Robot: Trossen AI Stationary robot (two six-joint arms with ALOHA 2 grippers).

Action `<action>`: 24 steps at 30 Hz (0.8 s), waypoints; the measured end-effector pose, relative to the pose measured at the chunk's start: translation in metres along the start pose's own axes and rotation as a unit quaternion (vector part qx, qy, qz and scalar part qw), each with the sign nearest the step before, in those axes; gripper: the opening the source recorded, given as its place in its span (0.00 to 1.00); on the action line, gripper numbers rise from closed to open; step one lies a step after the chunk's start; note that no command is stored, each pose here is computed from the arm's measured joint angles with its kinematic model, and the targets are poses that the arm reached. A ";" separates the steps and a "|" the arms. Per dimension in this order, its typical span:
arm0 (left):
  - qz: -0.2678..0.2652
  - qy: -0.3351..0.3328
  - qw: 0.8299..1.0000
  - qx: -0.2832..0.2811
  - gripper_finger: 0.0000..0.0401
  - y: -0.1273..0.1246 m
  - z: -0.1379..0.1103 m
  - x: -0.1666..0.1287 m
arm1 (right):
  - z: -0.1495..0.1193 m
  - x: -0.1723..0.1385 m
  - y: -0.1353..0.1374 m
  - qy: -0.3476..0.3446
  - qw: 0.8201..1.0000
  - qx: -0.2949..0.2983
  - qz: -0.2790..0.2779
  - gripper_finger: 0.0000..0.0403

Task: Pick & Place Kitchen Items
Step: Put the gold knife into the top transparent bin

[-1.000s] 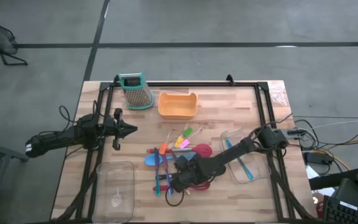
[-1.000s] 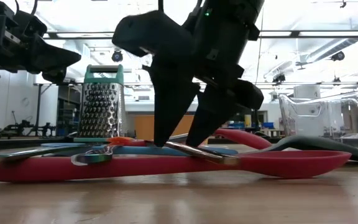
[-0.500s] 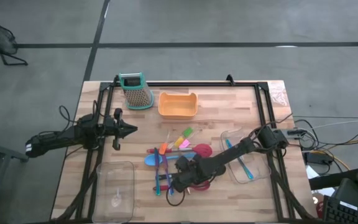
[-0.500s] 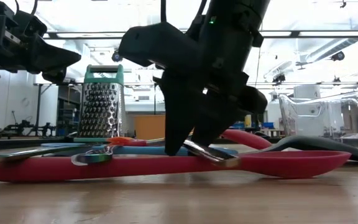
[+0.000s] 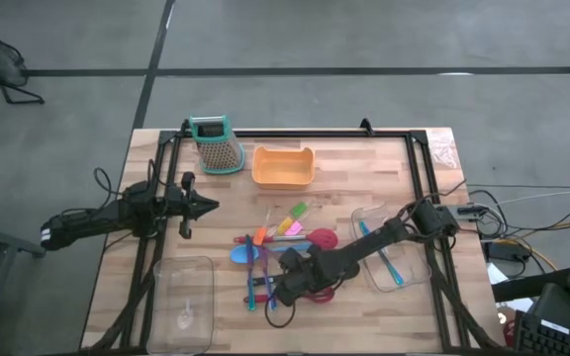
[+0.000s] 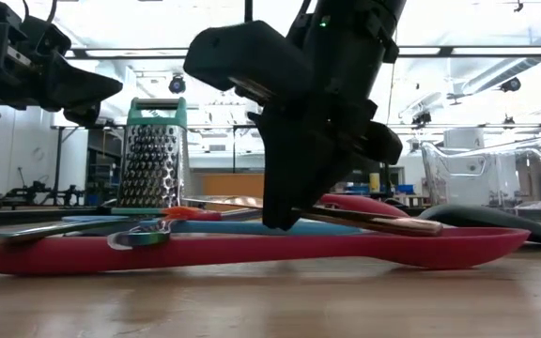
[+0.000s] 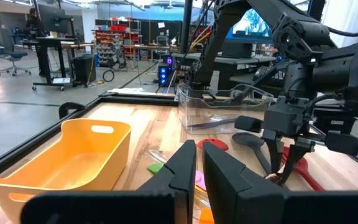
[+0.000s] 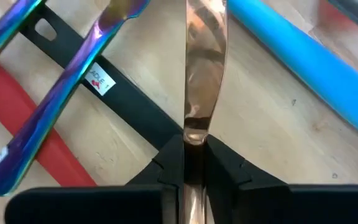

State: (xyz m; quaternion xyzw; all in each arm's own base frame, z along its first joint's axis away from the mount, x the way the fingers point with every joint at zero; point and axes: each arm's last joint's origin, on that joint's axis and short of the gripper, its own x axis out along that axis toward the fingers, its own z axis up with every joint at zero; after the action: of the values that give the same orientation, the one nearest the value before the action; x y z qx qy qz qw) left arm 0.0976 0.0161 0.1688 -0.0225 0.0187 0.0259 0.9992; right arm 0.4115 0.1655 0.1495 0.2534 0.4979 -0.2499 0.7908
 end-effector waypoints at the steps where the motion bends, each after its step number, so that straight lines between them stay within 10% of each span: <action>1: 0.000 0.000 1.000 0.000 0.09 0.000 0.000 0.000 | 0.000 0.000 0.000 -0.001 1.000 -0.002 0.001 0.09; 24: 0.000 0.000 1.000 0.000 0.09 0.000 0.000 0.000 | 0.027 -0.102 -0.002 -0.037 0.989 -0.030 -0.143 0.09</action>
State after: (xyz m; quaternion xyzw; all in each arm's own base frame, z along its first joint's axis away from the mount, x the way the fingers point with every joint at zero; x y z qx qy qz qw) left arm 0.0976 0.0161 0.1688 -0.0224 0.0187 0.0258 0.9992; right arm 0.3892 0.1607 0.2527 0.1465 0.5067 -0.3542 0.7722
